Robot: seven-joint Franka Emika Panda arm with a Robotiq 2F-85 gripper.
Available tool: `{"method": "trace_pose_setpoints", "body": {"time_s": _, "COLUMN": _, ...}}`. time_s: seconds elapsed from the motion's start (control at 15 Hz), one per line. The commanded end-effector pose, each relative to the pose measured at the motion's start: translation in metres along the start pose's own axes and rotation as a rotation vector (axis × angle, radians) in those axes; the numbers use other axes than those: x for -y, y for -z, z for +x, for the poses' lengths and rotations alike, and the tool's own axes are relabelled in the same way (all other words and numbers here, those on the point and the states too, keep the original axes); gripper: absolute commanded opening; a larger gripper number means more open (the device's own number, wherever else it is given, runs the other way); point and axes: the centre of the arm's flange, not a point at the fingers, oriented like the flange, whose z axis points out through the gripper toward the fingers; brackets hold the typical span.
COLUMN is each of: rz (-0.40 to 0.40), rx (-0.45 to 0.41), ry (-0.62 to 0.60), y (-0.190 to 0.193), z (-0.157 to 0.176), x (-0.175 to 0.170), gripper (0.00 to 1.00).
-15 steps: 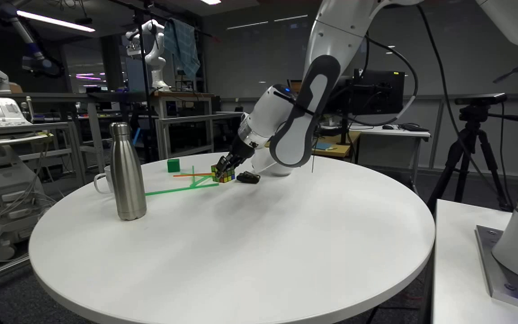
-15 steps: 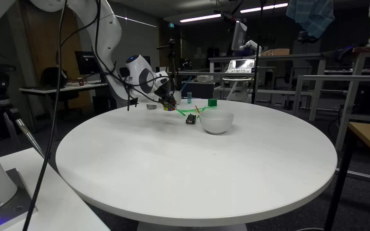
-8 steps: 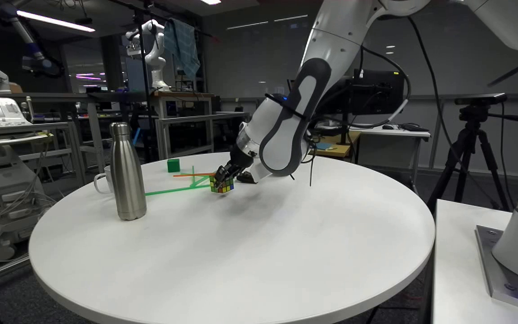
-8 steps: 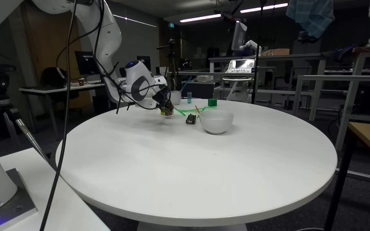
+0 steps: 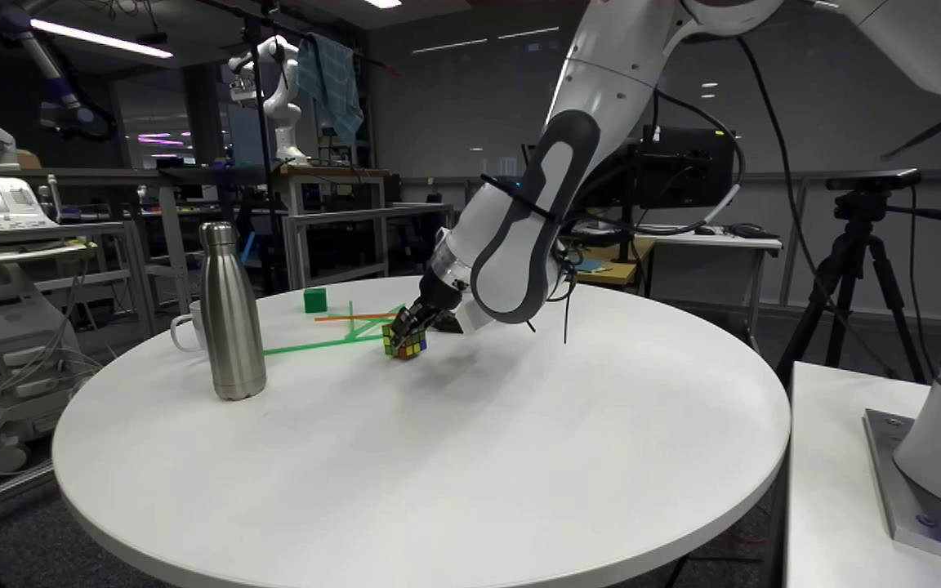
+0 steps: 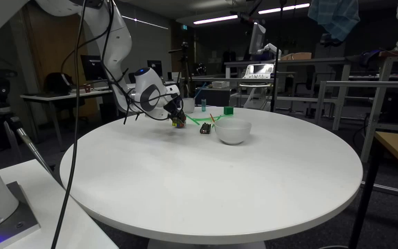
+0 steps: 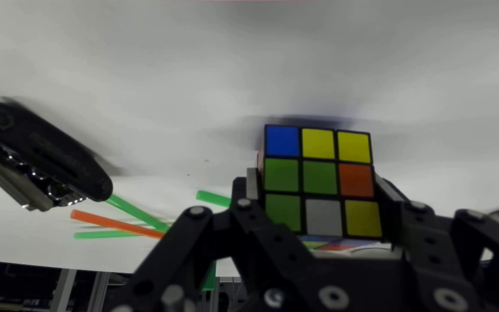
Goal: Place the Rubik's cube in the middle of the table
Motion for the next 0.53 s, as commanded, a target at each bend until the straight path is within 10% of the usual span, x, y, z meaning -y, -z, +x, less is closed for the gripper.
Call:
{"method": "trace_pose_setpoints", "body": {"time_s": 0.0, "rz": 0.004, "rx": -0.007, "ry": 0.009, "y": -0.0060, "z": 0.0003, "x": -0.0031, "gripper": 0.35}}
{"method": "trace_pose_setpoints", "body": {"time_s": 0.47, "rz": 0.012, "rx": 0.001, "ry": 0.003, "y": -0.0081, "z": -0.0026, "x": -0.0028, "gripper": 0.35}}
